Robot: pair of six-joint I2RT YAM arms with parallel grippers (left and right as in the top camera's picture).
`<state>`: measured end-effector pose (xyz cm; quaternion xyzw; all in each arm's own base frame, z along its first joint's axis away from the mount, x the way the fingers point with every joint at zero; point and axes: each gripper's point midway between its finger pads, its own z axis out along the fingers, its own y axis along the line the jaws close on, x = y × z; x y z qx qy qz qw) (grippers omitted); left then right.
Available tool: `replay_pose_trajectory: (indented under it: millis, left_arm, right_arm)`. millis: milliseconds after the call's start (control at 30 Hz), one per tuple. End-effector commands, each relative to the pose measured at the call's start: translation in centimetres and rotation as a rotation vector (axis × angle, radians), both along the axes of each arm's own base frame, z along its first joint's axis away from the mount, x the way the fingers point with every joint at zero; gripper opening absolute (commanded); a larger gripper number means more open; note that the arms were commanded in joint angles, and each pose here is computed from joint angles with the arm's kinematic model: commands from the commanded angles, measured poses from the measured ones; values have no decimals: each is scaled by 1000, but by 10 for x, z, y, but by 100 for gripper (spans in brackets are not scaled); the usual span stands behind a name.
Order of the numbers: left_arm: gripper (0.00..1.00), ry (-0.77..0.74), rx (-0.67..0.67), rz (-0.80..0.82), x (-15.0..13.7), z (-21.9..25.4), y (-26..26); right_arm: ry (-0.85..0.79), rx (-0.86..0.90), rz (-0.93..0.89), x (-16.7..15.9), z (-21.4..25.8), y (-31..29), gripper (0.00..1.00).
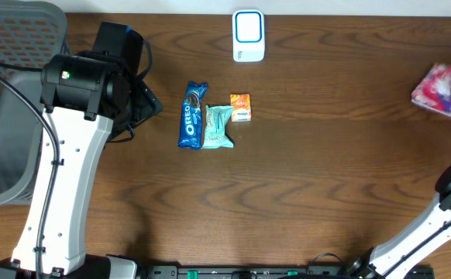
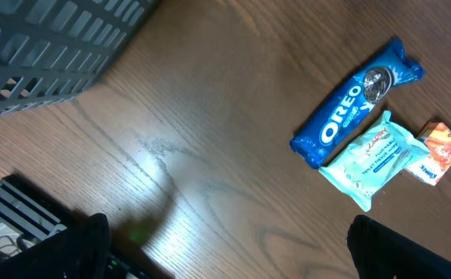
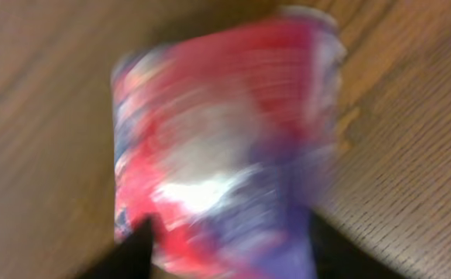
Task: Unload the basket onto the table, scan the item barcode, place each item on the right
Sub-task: 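Carry the package to the right side and release it, then reach the right gripper to the small orange pack and grasp it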
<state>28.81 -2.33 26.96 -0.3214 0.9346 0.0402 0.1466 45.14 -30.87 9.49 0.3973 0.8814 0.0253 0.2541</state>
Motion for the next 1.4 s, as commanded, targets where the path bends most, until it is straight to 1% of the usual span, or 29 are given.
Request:
replay_pose_trajectory:
  millis: [0, 133, 267, 400, 500, 533, 633, 733, 800, 900, 933, 1000, 1033, 1200, 1267, 1367]
  left_arm:
    - [98, 2, 20, 12, 0, 0, 4]
    - [98, 2, 20, 12, 0, 0, 4]
    - [98, 2, 20, 12, 0, 0, 4]
    - [98, 2, 20, 12, 0, 0, 4]
    - [98, 2, 20, 12, 0, 0, 4]
    - [98, 2, 20, 12, 0, 0, 4]
    - [98, 2, 20, 12, 0, 0, 4]
    - [98, 2, 20, 12, 0, 0, 4]
    - [98, 2, 20, 12, 0, 0, 4]
    - [98, 2, 20, 12, 0, 0, 4]
    - [98, 2, 20, 12, 0, 0, 4]
    - [98, 2, 20, 12, 0, 0, 4]
    - [98, 2, 20, 12, 0, 0, 4]
    - [98, 2, 20, 12, 0, 0, 4]
    - [98, 2, 20, 12, 0, 0, 4]
    - [98, 2, 20, 12, 0, 0, 4]
  right_arm:
    - [35, -7, 33, -3, -13, -1, 99]
    - [5, -4, 43, -2, 10, 3, 99]
    - [-101, 35, 113, 11, 55, 26, 99]
    - [-320, 110, 405, 36, 116, 90, 99]
    - [-407, 185, 565, 46, 136, 140, 99]
    - [-413, 202, 602, 48, 137, 153, 99]
    - [-378, 216, 727, 55, 128, 202, 98]
    - [-266, 190, 853, 60, 103, 265, 92]
    - [-230, 214, 911, 60, 93, 299, 91]
    - [-171, 271, 1017, 56, 73, 359, 85]
    - [-154, 283, 1049, 55, 67, 377, 84]
    - [-110, 315, 1102, 50, 50, 413, 86]
    - [-90, 333, 1112, 47, 44, 426, 87]
    - [-4, 405, 1137, 39, 7, 483, 88]
    - [27, 430, 1130, 37, -7, 497, 86]
    - [102, 478, 1096, 30, -38, 515, 79]
